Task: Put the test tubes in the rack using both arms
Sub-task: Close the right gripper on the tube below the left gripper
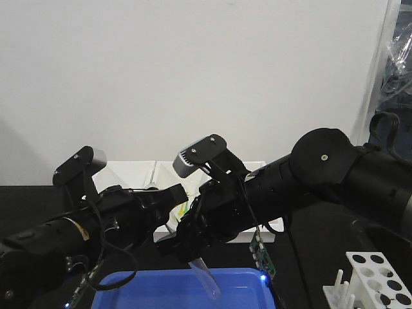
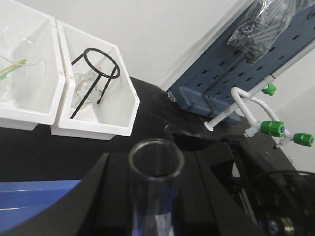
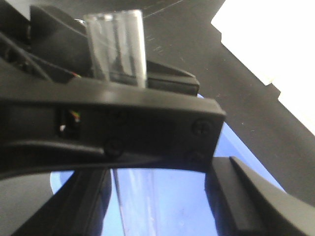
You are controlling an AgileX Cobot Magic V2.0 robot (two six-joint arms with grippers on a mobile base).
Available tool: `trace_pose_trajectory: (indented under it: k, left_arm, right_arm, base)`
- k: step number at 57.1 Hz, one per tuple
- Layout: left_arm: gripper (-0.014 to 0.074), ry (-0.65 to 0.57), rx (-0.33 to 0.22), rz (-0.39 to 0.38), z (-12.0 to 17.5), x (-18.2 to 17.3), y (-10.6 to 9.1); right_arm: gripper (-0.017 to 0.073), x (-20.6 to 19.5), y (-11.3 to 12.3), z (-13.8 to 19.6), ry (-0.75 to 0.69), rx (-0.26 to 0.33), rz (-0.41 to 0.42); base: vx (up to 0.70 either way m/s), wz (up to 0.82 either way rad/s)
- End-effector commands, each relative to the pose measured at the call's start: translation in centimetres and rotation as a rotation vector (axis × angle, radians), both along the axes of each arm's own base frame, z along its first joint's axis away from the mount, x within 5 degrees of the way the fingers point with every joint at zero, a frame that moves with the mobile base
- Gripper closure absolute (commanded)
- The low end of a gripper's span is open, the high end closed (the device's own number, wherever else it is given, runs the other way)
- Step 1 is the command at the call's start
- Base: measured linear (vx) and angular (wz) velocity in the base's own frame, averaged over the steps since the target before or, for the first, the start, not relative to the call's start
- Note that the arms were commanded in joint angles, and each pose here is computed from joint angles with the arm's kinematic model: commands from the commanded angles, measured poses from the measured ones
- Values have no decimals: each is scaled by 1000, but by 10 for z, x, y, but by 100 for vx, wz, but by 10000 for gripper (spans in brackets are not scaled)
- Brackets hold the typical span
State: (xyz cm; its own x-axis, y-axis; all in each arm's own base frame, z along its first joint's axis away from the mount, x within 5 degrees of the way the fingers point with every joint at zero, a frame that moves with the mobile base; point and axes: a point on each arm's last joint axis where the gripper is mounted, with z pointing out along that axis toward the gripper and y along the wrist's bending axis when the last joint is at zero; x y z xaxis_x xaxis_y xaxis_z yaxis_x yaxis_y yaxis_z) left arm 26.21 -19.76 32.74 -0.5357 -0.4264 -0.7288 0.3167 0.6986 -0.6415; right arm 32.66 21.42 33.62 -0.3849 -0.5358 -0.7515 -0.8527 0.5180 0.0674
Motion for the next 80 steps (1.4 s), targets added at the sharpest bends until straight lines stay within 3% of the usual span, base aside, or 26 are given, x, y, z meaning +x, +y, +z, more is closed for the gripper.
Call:
trace_pose_trajectory:
  k: [1,17,30,50,58,80]
  left_arm:
    - [593,-115,-99,14,32,-4,3]
    - [593,-113,-98,14,31,-4,3]
    - [592,-113,-99,14,31,-4,3]
    - [592,-114,-100,14,32,-4,3]
    - [592,-113,-99,14,32,-4,3]
    - [570,-129,-110,18,33,-4,3]
  right_arm:
    - [109,-6,-4,34,-91,85,-24]
    - [278,-8,-3,32,-65,77,-4]
    - [391,-10,0,35,-28,145,-4]
    - [532,-10,0,35,-36,142,-9]
    - [575,-9,0,35,-40,143,-12]
    - [569,-8,0,35,-41,146,-20]
  base:
    - [0,0]
    - [0,0]
    - [0,0]
    - [0,0]
    - [0,0]
    - [0,0]
